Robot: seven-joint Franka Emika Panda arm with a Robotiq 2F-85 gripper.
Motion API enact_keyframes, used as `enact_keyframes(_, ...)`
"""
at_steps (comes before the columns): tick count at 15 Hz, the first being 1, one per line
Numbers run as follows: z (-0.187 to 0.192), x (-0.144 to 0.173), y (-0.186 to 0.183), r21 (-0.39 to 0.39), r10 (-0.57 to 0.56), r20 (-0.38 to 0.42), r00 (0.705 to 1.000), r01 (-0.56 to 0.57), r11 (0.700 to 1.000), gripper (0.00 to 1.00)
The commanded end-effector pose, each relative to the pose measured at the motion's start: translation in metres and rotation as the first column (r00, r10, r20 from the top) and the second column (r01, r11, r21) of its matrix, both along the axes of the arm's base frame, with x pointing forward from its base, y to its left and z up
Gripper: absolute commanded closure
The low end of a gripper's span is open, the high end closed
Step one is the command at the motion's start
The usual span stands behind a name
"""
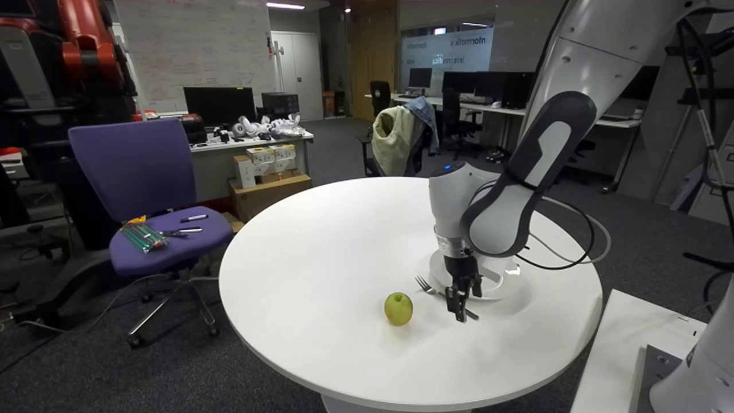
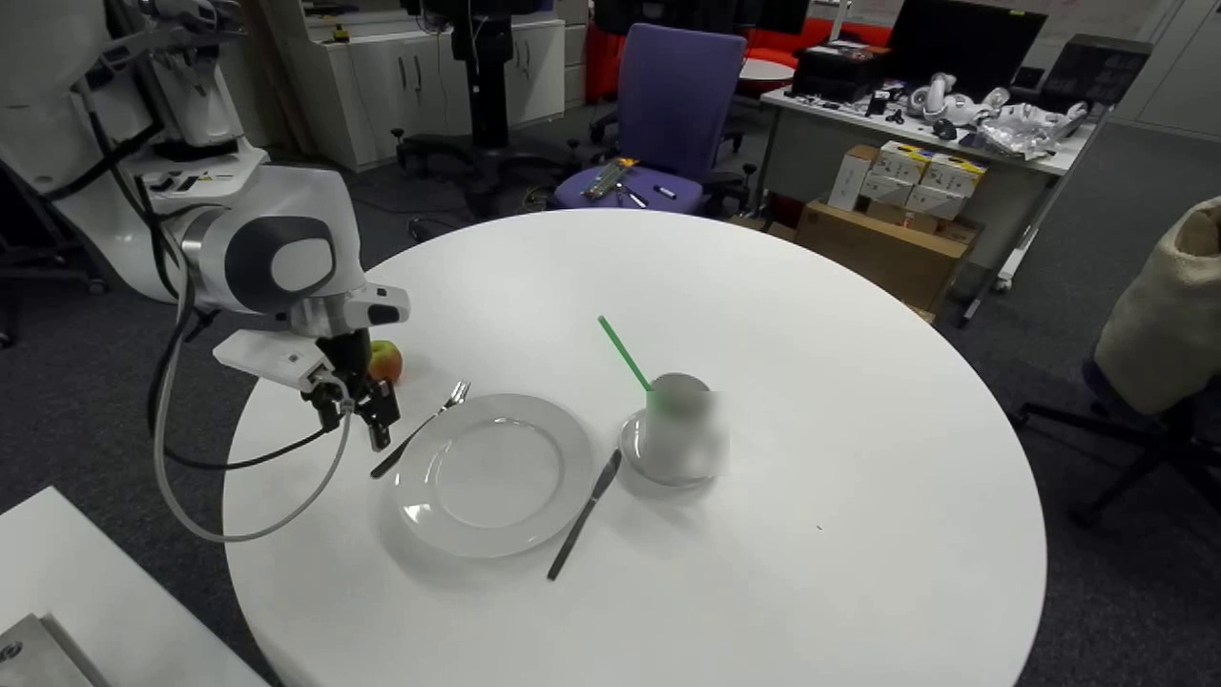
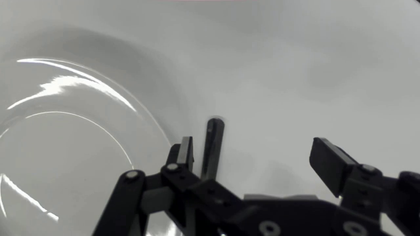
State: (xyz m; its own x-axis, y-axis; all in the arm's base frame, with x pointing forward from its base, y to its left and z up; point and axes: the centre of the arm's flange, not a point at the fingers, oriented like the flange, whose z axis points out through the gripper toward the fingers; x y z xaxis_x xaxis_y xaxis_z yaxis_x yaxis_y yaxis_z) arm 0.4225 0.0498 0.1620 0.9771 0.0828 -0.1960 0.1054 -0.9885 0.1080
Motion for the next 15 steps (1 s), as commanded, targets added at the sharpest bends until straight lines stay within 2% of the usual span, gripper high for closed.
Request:
enact_keyframes(1,0.002,0.0,0.013,0.008,0.017,0.016,1.0,-0.017,1.0,0.28)
enact_keyframes(2,0.0,0.001,0.014,0.005,0.017,0.015,1.0,-0.017,1.0,0.24)
enact_keyframes(3,-0.001,0.002,0.014,0.003,0.017,0.014,1.0,-0.017,1.0,0.26)
enact_keyframes(4,-0.003,0.003,0.012,0.0,0.013,0.014,1.0,-0.013,1.0,0.22)
enact_keyframes(8,-0.012,0.007,0.001,-0.014,-0.023,0.007,1.0,0.023,1.0,0.19)
enact_keyframes(9,-0.016,0.008,-0.004,-0.018,-0.042,0.0,0.999,0.042,0.999,0.22)
enact_keyframes(11,-0.024,0.011,-0.014,-0.023,-0.081,-0.012,0.997,0.081,0.996,0.35)
enact_keyframes(12,-0.028,0.013,-0.018,-0.026,-0.099,-0.017,0.995,0.099,0.995,0.33)
enact_keyframes(15,-0.036,0.016,-0.025,-0.033,-0.133,-0.025,0.991,0.132,0.991,0.33)
